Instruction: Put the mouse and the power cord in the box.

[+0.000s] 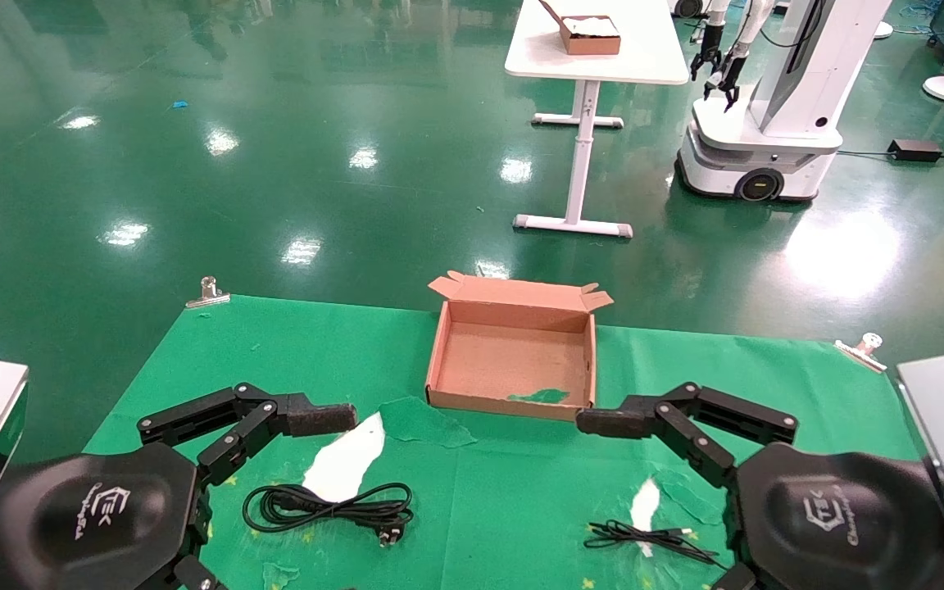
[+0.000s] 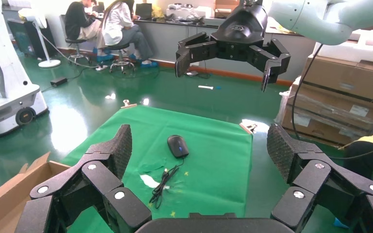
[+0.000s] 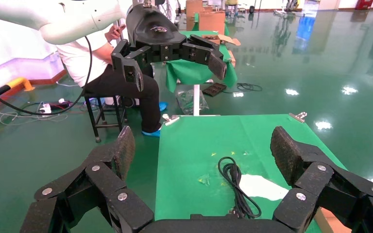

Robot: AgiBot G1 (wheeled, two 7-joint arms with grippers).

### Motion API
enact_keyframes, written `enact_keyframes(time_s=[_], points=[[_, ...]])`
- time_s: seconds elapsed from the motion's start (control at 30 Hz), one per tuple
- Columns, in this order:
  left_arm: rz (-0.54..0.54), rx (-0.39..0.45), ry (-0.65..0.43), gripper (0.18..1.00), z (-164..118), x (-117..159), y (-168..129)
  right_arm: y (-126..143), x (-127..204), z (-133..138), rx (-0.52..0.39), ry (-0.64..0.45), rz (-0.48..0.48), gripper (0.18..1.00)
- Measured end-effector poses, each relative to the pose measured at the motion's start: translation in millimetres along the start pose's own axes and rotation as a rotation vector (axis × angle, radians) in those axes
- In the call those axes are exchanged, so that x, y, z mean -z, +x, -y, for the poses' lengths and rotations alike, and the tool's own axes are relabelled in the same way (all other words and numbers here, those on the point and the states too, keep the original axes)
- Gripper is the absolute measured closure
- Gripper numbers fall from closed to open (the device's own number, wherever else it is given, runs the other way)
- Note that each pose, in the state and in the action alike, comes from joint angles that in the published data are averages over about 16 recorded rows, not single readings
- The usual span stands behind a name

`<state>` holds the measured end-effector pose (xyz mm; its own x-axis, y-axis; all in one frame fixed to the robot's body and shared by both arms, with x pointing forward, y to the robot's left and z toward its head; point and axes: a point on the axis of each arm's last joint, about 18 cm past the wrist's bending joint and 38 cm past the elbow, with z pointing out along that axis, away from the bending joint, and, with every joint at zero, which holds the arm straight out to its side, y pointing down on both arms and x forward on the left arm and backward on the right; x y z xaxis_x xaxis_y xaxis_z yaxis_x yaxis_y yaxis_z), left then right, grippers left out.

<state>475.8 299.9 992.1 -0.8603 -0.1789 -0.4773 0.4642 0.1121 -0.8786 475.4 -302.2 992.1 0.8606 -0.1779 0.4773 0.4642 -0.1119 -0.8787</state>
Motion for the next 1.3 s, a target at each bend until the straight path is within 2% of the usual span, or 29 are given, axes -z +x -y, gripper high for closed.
enact_keyframes(time_s=[0.63, 0.8, 1.0, 1.3], points=[[0.001, 0.0, 0.001, 0.184, 0, 0, 0, 0, 0, 0, 0.0, 0.0, 0.001, 0.178], [0.027, -0.017, 0.03, 0.184, -2, 0, -2, 1, 1, -3, -0.018, 0.01, -0.019, 0.178], [0.08, -0.065, 0.15, 0.184, -10, -1, 7, -6, 2, -13, -0.077, 0.06, -0.062, 0.178], [0.166, -0.14, 0.394, 0.184, -23, 9, 44, -26, 10, -26, -0.164, 0.173, -0.107, 0.178]])
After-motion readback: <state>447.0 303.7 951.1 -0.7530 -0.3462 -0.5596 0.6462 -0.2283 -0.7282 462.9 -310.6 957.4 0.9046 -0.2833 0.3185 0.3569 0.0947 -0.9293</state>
